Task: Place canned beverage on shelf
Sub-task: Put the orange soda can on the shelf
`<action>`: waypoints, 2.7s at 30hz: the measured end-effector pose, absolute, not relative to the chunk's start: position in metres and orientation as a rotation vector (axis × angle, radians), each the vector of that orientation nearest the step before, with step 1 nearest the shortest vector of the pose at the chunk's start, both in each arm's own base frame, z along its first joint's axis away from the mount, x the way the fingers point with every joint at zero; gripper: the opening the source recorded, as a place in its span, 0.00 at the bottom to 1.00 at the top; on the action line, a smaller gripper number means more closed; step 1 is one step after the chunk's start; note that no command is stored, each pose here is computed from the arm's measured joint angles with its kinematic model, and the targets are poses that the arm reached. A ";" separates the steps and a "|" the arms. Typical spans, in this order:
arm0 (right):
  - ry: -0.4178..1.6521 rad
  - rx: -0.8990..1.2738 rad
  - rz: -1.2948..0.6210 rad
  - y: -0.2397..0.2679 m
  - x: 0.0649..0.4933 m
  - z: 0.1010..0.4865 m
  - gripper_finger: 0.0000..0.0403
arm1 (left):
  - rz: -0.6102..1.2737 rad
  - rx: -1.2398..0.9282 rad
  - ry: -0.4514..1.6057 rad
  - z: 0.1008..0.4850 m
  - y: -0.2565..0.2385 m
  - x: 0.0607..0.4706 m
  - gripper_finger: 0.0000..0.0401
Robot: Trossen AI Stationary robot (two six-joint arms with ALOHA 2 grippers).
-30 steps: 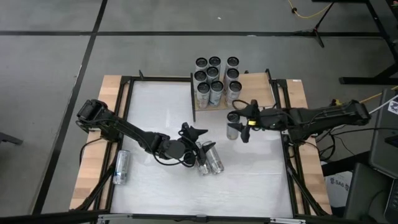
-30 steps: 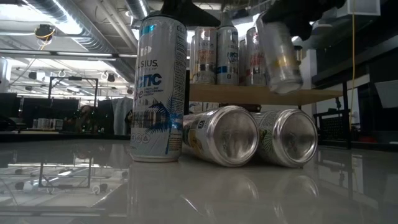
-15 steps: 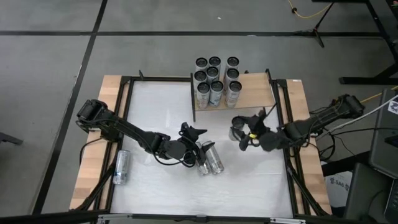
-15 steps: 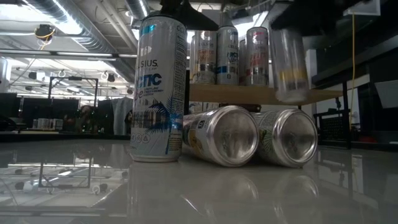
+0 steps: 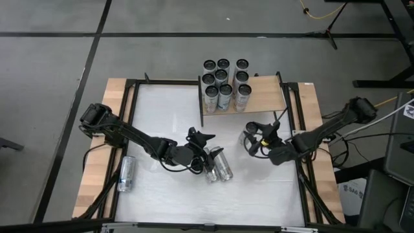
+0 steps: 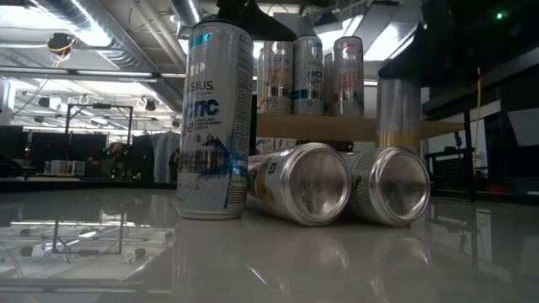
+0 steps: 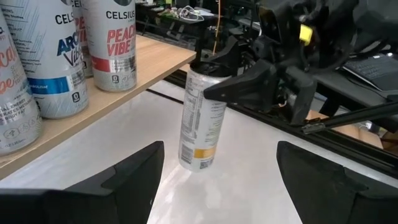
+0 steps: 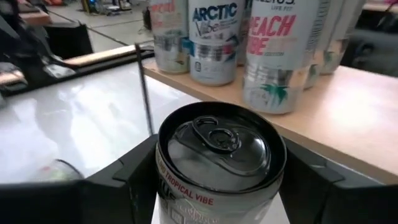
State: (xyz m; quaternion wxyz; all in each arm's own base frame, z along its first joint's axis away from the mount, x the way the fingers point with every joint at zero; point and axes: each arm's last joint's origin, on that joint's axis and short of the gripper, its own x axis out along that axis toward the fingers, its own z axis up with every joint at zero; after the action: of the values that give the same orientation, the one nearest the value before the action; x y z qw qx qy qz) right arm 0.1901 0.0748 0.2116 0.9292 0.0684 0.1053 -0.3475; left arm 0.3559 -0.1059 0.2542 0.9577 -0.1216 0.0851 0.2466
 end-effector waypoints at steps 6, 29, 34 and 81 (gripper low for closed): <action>0.239 0.068 -0.756 0.077 0.196 0.199 0.61 | 0.501 -0.244 0.177 0.254 -0.106 0.356 0.76; 0.267 0.074 -0.827 0.085 0.210 0.162 0.61 | 0.502 -0.236 0.188 0.253 -0.106 0.355 0.76; 0.274 0.076 -0.821 0.085 0.210 0.161 0.61 | 0.502 -0.236 0.188 0.253 -0.106 0.355 0.76; 0.400 -0.062 -0.620 0.101 0.234 0.196 0.98 | 0.502 -0.237 0.188 0.253 -0.106 0.355 0.76</action>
State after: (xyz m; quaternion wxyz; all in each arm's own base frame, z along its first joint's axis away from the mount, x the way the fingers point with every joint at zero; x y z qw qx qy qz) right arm 0.2343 0.1006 0.1963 0.9323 -0.0301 0.1953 -0.3030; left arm 0.3555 -0.1057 0.2525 0.9573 -0.1170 0.0924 0.2475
